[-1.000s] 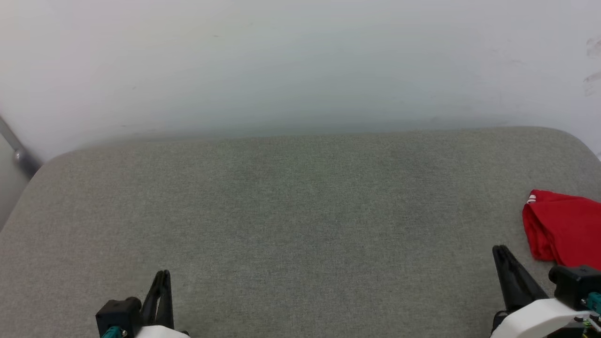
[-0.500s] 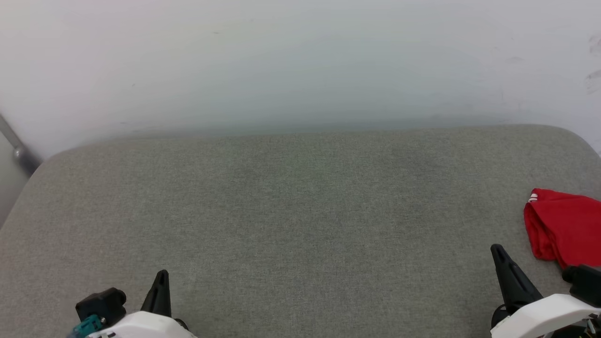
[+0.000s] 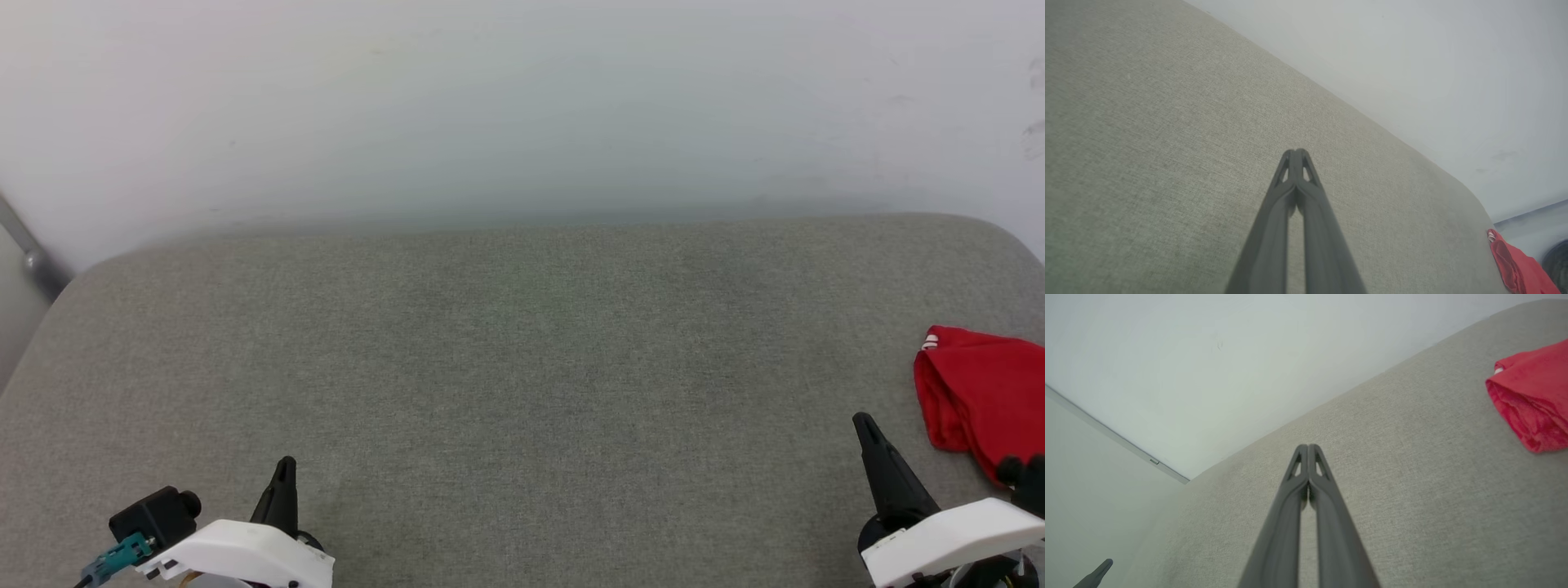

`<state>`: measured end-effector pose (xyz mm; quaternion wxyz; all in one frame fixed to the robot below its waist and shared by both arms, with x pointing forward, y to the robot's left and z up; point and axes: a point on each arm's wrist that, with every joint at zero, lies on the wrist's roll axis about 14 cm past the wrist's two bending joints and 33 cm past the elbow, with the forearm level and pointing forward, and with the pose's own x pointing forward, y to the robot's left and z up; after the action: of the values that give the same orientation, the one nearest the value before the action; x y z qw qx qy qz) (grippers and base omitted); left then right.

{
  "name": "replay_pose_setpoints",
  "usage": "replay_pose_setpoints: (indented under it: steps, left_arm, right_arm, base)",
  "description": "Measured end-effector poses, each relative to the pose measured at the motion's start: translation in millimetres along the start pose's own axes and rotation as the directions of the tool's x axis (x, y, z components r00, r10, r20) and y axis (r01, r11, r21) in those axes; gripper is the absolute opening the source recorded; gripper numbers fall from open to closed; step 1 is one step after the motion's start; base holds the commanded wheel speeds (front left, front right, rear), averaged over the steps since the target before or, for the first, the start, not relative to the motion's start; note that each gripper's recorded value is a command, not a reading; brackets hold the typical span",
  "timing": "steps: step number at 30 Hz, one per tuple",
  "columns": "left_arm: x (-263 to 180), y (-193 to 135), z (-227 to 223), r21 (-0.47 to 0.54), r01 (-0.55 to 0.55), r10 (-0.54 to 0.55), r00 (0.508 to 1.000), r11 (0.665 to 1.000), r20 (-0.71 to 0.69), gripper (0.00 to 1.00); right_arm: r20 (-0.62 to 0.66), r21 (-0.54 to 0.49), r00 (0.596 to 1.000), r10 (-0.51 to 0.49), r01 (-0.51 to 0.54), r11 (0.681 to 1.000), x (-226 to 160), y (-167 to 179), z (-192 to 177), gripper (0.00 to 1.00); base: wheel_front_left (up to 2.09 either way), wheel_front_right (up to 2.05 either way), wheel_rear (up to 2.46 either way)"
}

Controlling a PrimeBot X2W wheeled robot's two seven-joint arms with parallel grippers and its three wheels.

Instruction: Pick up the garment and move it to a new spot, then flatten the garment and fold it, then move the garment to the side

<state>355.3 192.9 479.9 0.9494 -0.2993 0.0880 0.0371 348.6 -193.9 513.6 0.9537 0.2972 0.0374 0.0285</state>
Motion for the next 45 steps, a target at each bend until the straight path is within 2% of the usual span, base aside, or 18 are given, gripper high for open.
replay_pose_setpoints:
  steps: [11,21,45]
  left_arm:
    - [6.0,-0.8,3.0,-0.157,0.008,-0.01,1.0,0.988,-0.009,0.0]
    - [10.4,-4.3,4.5,-0.284,0.026,-0.031,0.999,0.958,-0.012,0.0]
    - [17.9,-8.6,10.3,-0.528,0.067,-0.071,0.997,0.846,0.012,0.0]
  right_arm:
    - [0.01,0.157,1.0,0.001,-0.003,0.988,5.2,-1.5,-0.8,0.0]
    - [0.024,0.284,1.0,0.004,-0.011,0.959,11.1,-1.5,0.6,0.0]
    - [0.049,0.524,0.999,-0.002,-0.024,0.851,21.8,-4.2,1.3,0.0]
  base:
    - [0.0,0.0,0.0]
    - [0.0,0.0,0.0]
    - [0.0,0.0,0.0]
